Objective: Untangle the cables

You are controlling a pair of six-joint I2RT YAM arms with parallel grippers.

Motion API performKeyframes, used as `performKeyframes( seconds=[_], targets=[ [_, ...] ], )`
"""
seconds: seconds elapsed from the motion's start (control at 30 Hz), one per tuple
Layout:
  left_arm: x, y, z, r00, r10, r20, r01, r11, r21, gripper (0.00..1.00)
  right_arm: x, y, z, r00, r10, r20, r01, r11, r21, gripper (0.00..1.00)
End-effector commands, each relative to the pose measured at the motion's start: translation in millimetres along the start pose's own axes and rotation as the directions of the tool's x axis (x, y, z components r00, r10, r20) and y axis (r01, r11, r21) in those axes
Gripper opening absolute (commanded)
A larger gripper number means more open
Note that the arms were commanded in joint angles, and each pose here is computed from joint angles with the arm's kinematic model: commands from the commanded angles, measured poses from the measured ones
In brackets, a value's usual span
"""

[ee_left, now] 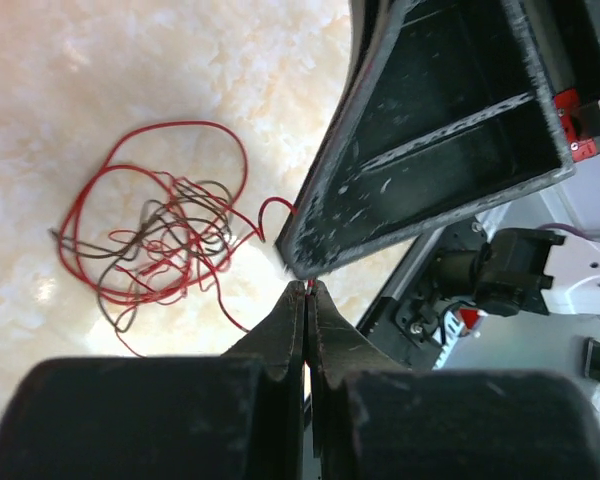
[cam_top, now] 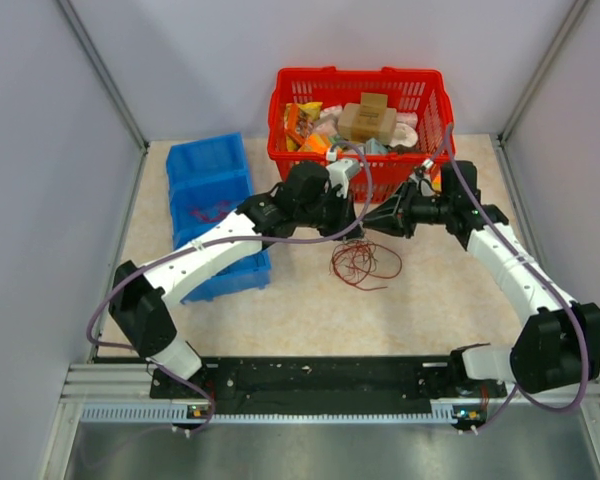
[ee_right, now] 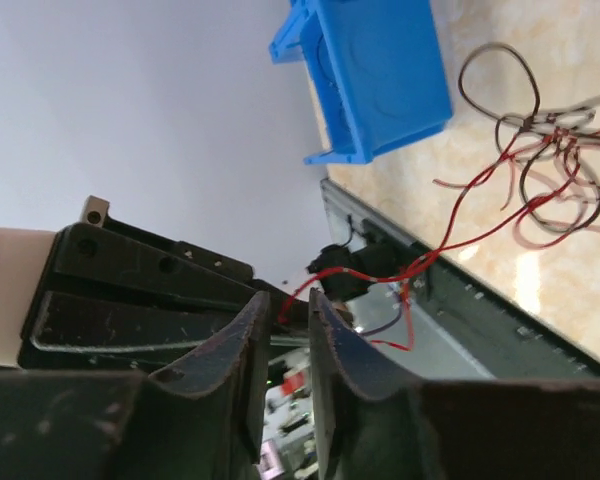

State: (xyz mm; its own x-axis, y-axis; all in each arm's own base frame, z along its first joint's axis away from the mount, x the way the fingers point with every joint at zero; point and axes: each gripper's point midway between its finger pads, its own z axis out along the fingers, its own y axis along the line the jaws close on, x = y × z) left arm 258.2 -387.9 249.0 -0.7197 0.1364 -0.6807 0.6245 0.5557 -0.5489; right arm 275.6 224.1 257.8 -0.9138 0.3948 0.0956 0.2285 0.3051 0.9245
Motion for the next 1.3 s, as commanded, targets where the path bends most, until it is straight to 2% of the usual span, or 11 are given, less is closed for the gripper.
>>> performKeyframes(
  seconds=[0.0,0.1,0.27,0.67,0.73,0.8,0.83,0.9,1.07,1.17,1.27],
  targets=[
    [-35,-6,-24,0.991,0.09,0.103,-0.086,0.995,-0.048,0.0,-27,-9,-21,0.968,-0.237,0.088,0.23,0.97,0.085,0.34],
    [-42,-12,-33,0.991,0.057,0.117,-0.055,0.998,-0.02,0.0,-47,-56,-40,0.943,-0.314,0.108,0.281,0.929,0.24,0.51],
    [-44,-26,-37,0.995,0.028,0.098,-0.031,0.999,0.036,0.0,-54,-86,-42,0.893,-0.443,0.082,0.403,0.868,0.291,0.64],
    [-63,-51,-49,0.994,0.028,0.105,-0.039,0.994,0.1,0.0,-47,-89,34,0.855,-0.516,0.043,0.505,0.85,0.152,0.64],
    [-67,-56,-52,0.993,0.034,0.113,-0.046,0.993,0.112,0.0,-51,-95,41,0.87,-0.491,0.041,0.476,0.86,0.184,0.55],
    [-76,-60,-60,0.99,0.054,0.133,-0.068,0.993,0.1,0.0,-61,-114,42,0.902,-0.426,0.071,0.393,0.877,0.277,0.24],
    [-85,-62,-67,0.985,0.071,0.156,-0.085,0.993,0.086,0.0,-63,-129,40,0.919,-0.385,0.079,0.339,0.879,0.335,0.0],
    [-104,-62,-86,0.971,0.113,0.211,-0.117,0.993,0.01,0.0,-66,-159,34,0.946,-0.309,0.104,0.237,0.87,0.432,0.0],
    [-185,-83,-189,0.818,0.329,0.472,-0.242,0.941,-0.236,0.0,-73,-222,1,0.963,-0.173,0.205,0.022,0.812,0.584,0.0],
    [-223,-94,-259,0.666,0.404,0.627,-0.209,0.908,-0.363,0.0,-80,-240,-19,0.956,-0.166,0.244,-0.03,0.767,0.641,0.0],
    [-236,-93,-302,0.57,0.441,0.693,-0.147,0.885,-0.442,0.0,-85,-242,-29,0.949,-0.19,0.252,-0.031,0.738,0.674,0.0]
  ],
)
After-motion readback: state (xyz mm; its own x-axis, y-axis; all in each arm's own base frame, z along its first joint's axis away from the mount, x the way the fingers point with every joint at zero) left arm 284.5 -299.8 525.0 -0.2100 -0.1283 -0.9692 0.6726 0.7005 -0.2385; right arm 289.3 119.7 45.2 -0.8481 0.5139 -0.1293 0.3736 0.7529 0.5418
